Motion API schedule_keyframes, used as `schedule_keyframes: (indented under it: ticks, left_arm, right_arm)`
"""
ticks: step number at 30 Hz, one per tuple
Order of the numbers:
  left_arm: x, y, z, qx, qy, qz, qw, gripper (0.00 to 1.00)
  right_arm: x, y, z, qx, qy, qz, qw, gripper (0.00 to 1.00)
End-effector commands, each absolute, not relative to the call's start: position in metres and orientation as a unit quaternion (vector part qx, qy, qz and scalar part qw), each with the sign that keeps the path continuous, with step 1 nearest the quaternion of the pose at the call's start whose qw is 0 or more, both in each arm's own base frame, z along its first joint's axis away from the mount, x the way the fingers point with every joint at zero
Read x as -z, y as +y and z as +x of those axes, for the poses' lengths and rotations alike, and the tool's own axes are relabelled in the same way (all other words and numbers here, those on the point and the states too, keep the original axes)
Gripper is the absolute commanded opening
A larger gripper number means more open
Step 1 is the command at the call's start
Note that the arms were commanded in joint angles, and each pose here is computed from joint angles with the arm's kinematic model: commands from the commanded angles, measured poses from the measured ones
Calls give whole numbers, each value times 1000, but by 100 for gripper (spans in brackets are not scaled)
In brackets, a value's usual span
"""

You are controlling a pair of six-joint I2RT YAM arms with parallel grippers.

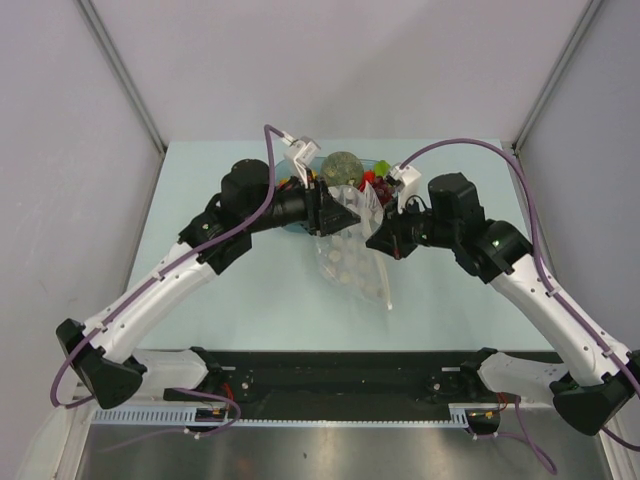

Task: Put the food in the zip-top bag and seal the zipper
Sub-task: Open the zipper of the food storage bag.

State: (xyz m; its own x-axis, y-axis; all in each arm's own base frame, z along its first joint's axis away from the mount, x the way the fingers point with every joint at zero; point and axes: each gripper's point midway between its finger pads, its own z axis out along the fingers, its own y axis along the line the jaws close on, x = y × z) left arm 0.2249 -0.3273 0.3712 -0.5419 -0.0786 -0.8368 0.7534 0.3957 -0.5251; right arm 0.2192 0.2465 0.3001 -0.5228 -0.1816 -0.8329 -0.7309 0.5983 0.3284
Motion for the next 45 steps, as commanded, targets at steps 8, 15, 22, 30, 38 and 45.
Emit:
schedule_keyframes:
  ticks: [8,15,22,30,38,45]
  left_arm:
    - [-366,-332,244,490,738,189,423,32]
    - [-358,-333,250,480,748,183,420,25]
    - [-346,-332,260,467,763,168,414,18]
    - [-336,-330,267,451,776,157,412,18]
    - [-319,-331,260,441,788,164,398,23]
    - [-302,-338,251,424,800,181,384,23]
  right_arm:
    - [-317,257,217,-343,777,-315,424,0]
    - [-319,259,213,-346,771,-324,425,0]
    - [-325,262,209,-350,763,-334,427,0]
    - [-324,265,207,-341,759,-349,431,0]
    - [-320,269,208,-323,759,-363,434,0]
    - [-320,277,206,-307,746,-395,440,0]
